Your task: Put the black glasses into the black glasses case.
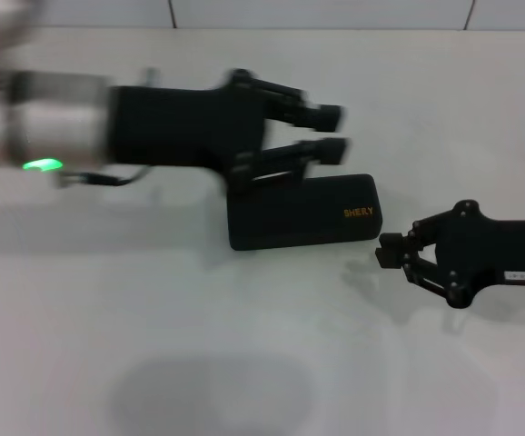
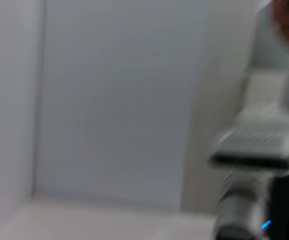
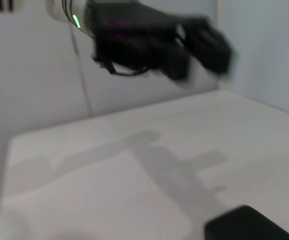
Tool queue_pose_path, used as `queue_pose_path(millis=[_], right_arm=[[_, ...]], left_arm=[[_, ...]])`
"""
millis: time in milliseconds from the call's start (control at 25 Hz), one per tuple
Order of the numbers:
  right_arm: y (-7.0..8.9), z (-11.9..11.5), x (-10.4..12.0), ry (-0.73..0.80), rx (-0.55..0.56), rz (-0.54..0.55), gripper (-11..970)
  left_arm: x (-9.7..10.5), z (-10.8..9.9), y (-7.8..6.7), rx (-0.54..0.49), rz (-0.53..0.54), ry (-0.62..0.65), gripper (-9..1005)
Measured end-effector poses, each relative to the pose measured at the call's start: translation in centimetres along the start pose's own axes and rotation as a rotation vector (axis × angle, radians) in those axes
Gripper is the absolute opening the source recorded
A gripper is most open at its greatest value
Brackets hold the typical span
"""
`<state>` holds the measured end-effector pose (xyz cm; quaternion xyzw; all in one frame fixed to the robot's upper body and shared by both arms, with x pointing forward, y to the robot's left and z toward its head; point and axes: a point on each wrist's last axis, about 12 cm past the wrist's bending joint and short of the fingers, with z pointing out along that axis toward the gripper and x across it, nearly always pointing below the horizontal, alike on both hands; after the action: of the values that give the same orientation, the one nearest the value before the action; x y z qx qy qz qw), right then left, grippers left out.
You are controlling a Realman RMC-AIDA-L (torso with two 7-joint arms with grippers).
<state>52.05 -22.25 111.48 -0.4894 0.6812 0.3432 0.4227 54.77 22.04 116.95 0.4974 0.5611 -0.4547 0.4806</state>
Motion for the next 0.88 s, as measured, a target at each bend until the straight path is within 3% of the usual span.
queue_pose_path(millis=[80, 160, 280, 400, 520, 720, 880], right_arm=[[0.1, -0.8, -0.4, -0.02, -0.049, -0.003, 192], [0.3, -1.3, -0.8, -0.053, -0.103, -0.011, 196], [0.9, -1.7, -1.9, -0.135, -0.189, -0.035, 202], [1.3, -1.8, -3.1, -0.199, -0.243, -0.062, 269], [1.5, -1.9, -4.2, -0.259, -0.28, -0.093, 337], [1.4, -1.7, -5.2, -0.293, -0.304, -0.122, 449], [1.3, -1.5, -5.4, -0.297, -0.307, -0.124, 615]], left_arm=[[-0.1, -2.5, -1.4, 0.035, 0.082, -0.085, 283], [0.5, -4.8, -2.4, 0.027, 0.094, -0.146, 359], [1.6, -6.8, -3.2, 0.005, 0.038, -0.158, 474], [2.8, -8.5, -4.3, -0.003, -0.022, -0.117, 579], [3.5, -8.9, -4.7, -0.013, -0.056, -0.107, 684], [4.7, -9.1, -5.1, -0.021, -0.095, -0.106, 680], [5.1, -9.1, -5.2, -0.027, -0.107, -0.116, 680]])
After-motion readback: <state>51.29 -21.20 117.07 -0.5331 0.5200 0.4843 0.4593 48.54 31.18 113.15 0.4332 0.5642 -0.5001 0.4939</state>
